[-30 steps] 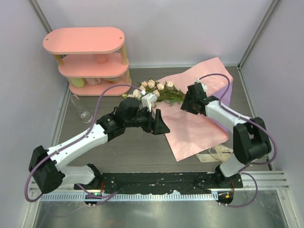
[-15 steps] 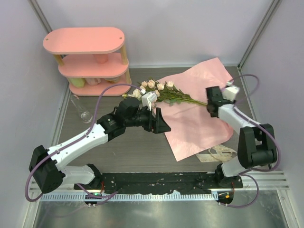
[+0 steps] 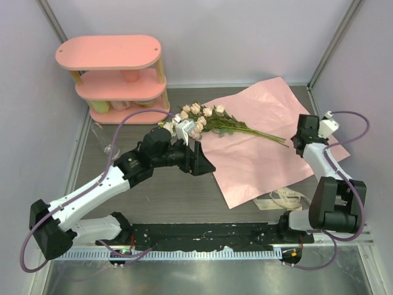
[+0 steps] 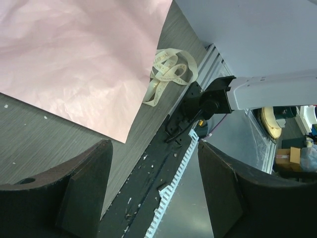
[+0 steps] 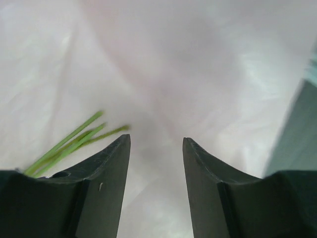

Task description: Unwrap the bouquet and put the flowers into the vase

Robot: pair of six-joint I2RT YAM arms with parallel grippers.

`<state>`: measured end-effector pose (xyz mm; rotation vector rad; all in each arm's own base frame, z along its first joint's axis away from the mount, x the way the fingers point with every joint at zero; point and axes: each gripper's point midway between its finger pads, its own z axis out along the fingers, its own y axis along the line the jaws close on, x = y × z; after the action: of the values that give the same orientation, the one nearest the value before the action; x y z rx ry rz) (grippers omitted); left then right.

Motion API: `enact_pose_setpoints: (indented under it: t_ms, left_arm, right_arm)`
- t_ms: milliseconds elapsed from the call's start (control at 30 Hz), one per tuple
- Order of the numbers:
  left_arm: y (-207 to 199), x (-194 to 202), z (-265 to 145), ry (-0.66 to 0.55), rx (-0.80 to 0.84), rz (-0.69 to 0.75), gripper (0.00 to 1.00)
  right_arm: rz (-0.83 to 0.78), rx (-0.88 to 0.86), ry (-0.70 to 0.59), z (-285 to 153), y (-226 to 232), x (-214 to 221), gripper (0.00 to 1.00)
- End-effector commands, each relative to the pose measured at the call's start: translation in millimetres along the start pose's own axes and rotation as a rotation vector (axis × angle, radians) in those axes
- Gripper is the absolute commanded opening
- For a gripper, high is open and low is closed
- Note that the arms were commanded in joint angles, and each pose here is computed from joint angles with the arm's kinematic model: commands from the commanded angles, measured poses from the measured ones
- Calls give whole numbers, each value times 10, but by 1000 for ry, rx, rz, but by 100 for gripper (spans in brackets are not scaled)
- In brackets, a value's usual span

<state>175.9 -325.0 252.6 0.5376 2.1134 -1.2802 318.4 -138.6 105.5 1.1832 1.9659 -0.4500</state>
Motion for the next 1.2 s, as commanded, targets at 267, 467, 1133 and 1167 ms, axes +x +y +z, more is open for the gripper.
enact_pose_setpoints:
  t_ms: [267, 467, 1133, 1167]
  left_arm:
    - [-19, -138, -352, -110, -62, 86, 75]
    - [55, -77, -484, -138, -102, 73, 76]
    - [70, 12, -613, -118, -116, 112, 76]
    - [72, 12, -626, -122, -119, 111, 76]
  right_arm:
    - [274, -733, 438, -659, 1981, 708, 52]
    - [276, -726, 424, -596, 2283, 798, 41]
    - [-1698, -897, -401, -1271, 2740, 1212, 36]
    - [-1728, -887, -390, -1232, 2726, 1230, 31]
